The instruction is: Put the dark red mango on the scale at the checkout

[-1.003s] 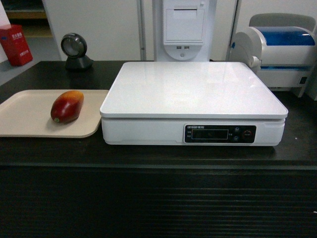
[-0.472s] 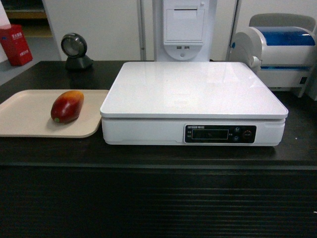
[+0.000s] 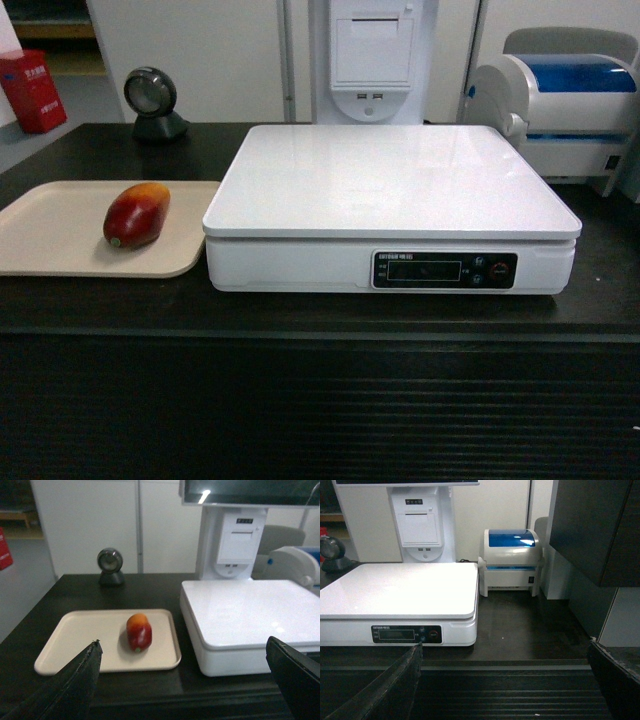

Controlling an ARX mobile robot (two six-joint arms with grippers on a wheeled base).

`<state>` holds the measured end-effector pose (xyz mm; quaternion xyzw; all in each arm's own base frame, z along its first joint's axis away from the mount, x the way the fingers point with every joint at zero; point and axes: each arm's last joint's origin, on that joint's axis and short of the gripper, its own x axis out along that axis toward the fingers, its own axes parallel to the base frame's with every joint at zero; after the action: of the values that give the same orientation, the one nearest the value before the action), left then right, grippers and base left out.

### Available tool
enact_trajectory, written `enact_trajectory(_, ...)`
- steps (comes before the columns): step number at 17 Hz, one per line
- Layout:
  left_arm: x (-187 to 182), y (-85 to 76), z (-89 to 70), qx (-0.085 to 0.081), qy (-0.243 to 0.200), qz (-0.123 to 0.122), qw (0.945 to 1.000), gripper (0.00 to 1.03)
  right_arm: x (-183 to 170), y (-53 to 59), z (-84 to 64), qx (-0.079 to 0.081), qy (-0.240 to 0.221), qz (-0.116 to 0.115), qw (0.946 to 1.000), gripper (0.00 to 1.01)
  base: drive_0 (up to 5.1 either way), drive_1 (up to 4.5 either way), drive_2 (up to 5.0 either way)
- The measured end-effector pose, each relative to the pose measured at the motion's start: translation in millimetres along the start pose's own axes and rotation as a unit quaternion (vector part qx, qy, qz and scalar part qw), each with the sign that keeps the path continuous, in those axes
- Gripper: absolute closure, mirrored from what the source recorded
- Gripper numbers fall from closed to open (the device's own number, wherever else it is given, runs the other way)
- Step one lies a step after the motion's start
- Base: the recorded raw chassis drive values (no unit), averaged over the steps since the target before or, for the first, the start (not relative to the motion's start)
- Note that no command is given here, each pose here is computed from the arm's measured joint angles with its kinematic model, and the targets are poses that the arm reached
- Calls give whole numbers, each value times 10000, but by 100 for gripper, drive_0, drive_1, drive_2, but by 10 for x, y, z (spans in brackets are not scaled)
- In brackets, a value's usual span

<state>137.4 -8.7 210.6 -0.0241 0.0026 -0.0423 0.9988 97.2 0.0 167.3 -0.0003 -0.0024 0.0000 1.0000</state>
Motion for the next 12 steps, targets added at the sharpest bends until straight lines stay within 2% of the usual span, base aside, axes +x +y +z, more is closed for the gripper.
enact_trajectory(3, 634, 112, 213, 184, -77, -212, 9996, 5, 0, 0, 0, 0, 0, 0, 10000, 3, 0, 0, 0)
enact_trajectory(4, 907, 163, 266, 250, 10, -288, 9993, 5, 0, 0, 0, 0, -2, 0, 10000, 3, 0, 0, 0)
enact_trajectory(5, 1195, 213, 261, 288, 191, -254, 9991, 5, 0, 0, 0, 0, 0, 0, 10000, 3, 0, 0, 0)
enact_trajectory(7, 1732, 310, 108, 285, 843, -268, 9957, 5, 0, 0, 0, 0, 0, 0, 10000, 3, 0, 0, 0)
enact_trajectory(9, 2230, 427, -140, 224, 1594, -189, 9868, 5, 0, 0, 0, 0, 0, 0, 10000, 3, 0, 0, 0)
enact_trajectory(10, 2464, 482, -284, 241, 1943, -122, 9806, 5, 0, 0, 0, -2, -2, 0, 10000, 3, 0, 0, 0)
enact_trajectory(12, 2750, 556, -467, 188, 2410, -51, 9703, 5, 0, 0, 0, -2, -2, 0, 10000, 3, 0, 0, 0)
